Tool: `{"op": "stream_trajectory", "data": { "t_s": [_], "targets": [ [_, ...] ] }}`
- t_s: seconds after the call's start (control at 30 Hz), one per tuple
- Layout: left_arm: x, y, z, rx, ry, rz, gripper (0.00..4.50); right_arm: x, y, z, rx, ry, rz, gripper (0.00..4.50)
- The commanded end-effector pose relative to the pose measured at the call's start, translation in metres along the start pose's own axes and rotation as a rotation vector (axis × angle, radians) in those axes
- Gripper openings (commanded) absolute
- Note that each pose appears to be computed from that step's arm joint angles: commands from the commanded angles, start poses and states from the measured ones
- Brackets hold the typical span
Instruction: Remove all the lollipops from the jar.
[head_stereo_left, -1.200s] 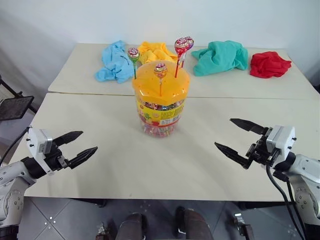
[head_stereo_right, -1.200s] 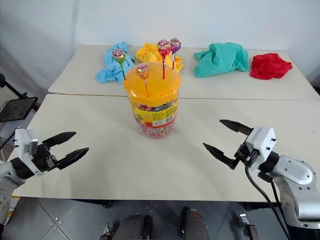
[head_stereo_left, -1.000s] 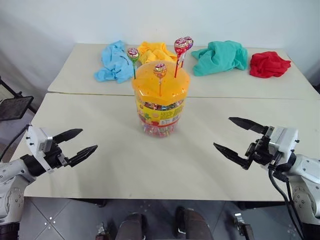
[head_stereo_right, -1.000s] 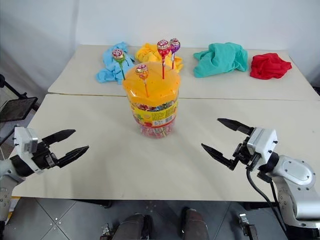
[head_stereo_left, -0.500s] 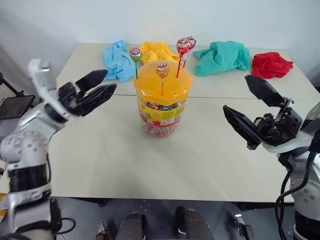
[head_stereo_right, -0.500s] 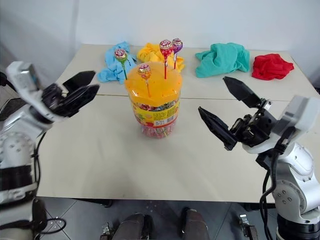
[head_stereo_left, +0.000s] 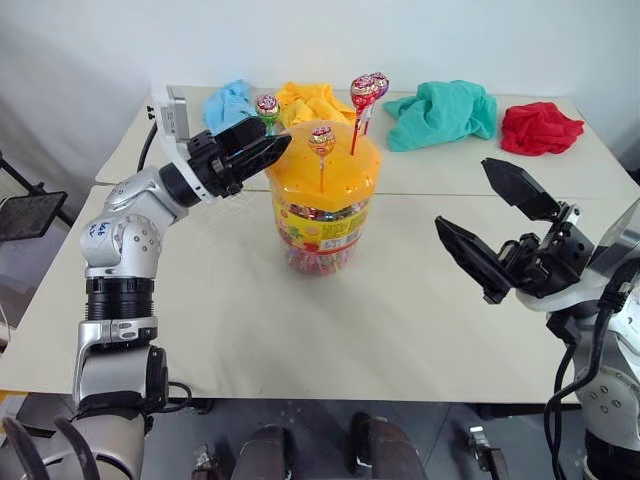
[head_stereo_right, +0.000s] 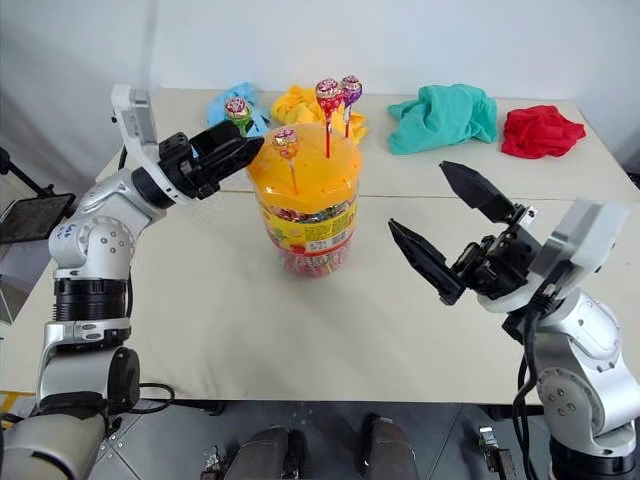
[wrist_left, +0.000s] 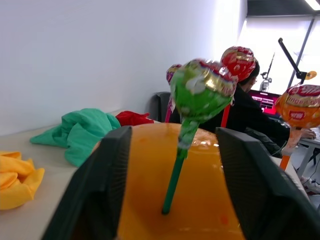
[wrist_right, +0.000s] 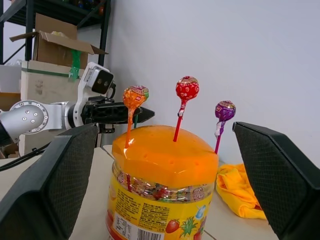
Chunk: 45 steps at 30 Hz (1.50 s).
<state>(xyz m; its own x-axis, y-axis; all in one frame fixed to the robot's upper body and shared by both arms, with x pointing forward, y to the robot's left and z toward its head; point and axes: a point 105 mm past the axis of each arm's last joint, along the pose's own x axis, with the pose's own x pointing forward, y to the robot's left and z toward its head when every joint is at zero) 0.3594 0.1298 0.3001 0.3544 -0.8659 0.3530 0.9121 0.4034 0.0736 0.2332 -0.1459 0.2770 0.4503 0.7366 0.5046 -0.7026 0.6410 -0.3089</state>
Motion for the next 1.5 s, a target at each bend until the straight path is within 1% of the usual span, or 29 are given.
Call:
{"op": "stream_trajectory", "data": {
  "t_s": [0.03, 0.07, 0.17, 0.2, 0.27, 0.37, 0.43, 0.5, 0.53, 0.57, 0.6, 0.63, 0.67, 0.7, 0.73, 0.8, 0.83, 0.87, 0.93, 1.0, 1.03, 1.13, 1.23, 1.3, 1.33, 1.4, 1.47, 1.5],
  "targets": [
    [0.002, -0.001, 0.011, 0.014, -0.038, -0.021, 1.52, 0.001, 0.006, 0.009, -0.03, -0.03, 0.011, 4.5],
    [0.003, -0.001, 0.012, 0.009, -0.044, -0.026, 1.14, 0.001, 0.006, 0.009, -0.029, -0.029, 0.013, 4.5],
    [0.003, 0.0, 0.017, -0.022, -0.093, -0.029, 0.29, 0.001, 0.007, 0.009, -0.02, -0.032, 0.026, 4.5],
    [0.001, 0.001, 0.025, -0.055, -0.14, -0.022, 0.03, 0.002, 0.009, 0.009, -0.012, -0.036, 0.041, 4.5],
    [-0.004, 0.003, 0.036, -0.105, -0.213, -0.014, 0.03, 0.005, 0.01, 0.009, 0.0, -0.042, 0.068, 4.5],
    [-0.011, 0.009, 0.046, -0.129, -0.286, 0.029, 0.03, 0.008, 0.013, 0.006, -0.004, -0.035, 0.113, 4.5],
    [-0.021, 0.017, 0.054, -0.139, -0.328, 0.095, 0.03, 0.011, 0.018, 0.002, -0.006, -0.018, 0.169, 4.5],
    [-0.035, 0.026, 0.059, -0.117, -0.34, 0.18, 0.03, 0.013, 0.025, -0.004, -0.019, 0.0, 0.241, 4.5],
    [-0.044, 0.03, 0.057, -0.097, -0.301, 0.228, 0.03, 0.014, 0.029, -0.008, -0.018, 0.016, 0.291, 4.5],
    [-0.066, 0.038, 0.04, -0.075, -0.146, 0.33, 0.03, 0.013, 0.036, -0.015, -0.01, 0.056, 0.383, 4.5],
    [-0.096, 0.042, 0.013, -0.037, 0.083, 0.438, 0.03, 0.011, 0.043, -0.025, 0.016, 0.11, 0.474, 4.5],
    [-0.119, 0.042, -0.004, -0.017, 0.249, 0.503, 0.03, 0.008, 0.047, -0.031, 0.036, 0.148, 0.535, 4.5],
    [-0.144, 0.037, -0.02, -0.036, 0.387, 0.55, 0.03, 0.004, 0.048, -0.037, 0.049, 0.182, 0.578, 4.5],
    [-0.164, 0.028, -0.032, -0.058, 0.466, 0.567, 0.03, 0.001, 0.048, -0.042, 0.048, 0.207, 0.607, 4.5],
    [-0.175, 0.021, -0.037, -0.076, 0.504, 0.572, 0.03, -0.002, 0.047, -0.044, 0.043, 0.221, 0.625, 4.5],
    [-0.211, -0.001, -0.061, -0.122, 0.681, 0.627, 0.03, -0.009, 0.042, -0.049, 0.032, 0.251, 0.628, 4.5],
    [-0.224, -0.009, -0.069, -0.135, 0.749, 0.653, 0.03, -0.012, 0.039, -0.051, 0.03, 0.26, 0.623, 4.5],
    [-0.231, -0.014, -0.073, -0.142, 0.789, 0.668, 0.03, -0.013, 0.038, -0.052, 0.028, 0.266, 0.621, 4.5],
    [-0.24, -0.018, -0.078, -0.152, 0.79, 0.722, 0.03, -0.016, 0.034, -0.052, 0.023, 0.271, 0.606, 4.5],
    [-0.242, -0.02, -0.081, -0.15, 0.768, 0.745, 0.52, -0.018, 0.031, -0.052, 0.017, 0.277, 0.586, 4.5],
    [-0.241, -0.021, -0.081, -0.152, 0.755, 0.74, 0.67, -0.019, 0.029, -0.052, 0.017, 0.279, 0.577, 4.5],
    [-0.235, -0.02, -0.076, -0.131, 0.725, 0.708, 1.62, -0.019, 0.026, -0.049, 0.01, 0.274, 0.537, 4.5],
    [-0.233, -0.015, -0.06, -0.051, 0.692, 0.631, 2.45, -0.017, 0.023, -0.04, 0.008, 0.246, 0.461, 4.5],
    [-0.229, -0.014, -0.044, -0.014, 0.658, 0.544, 3.01, -0.017, 0.021, -0.033, 0.009, 0.232, 0.41, 4.5],
    [-0.223, -0.013, -0.032, 0.026, 0.637, 0.486, 3.29, -0.018, 0.017, -0.028, 0.01, 0.222, 0.37, 4.5],
    [-0.204, -0.013, -0.008, 0.083, 0.55, 0.357, 3.29, -0.02, 0.007, -0.017, 0.011, 0.192, 0.27, 4.5],
    [-0.18, -0.016, 0.009, 0.104, 0.455, 0.243, 3.29, -0.021, -0.001, -0.007, 0.003, 0.163, 0.188, 4.5],
    [-0.158, -0.021, 0.015, 0.097, 0.386, 0.155, 3.29, -0.023, -0.005, -0.002, -0.004, 0.141, 0.144, 4.5]
  ]
}}
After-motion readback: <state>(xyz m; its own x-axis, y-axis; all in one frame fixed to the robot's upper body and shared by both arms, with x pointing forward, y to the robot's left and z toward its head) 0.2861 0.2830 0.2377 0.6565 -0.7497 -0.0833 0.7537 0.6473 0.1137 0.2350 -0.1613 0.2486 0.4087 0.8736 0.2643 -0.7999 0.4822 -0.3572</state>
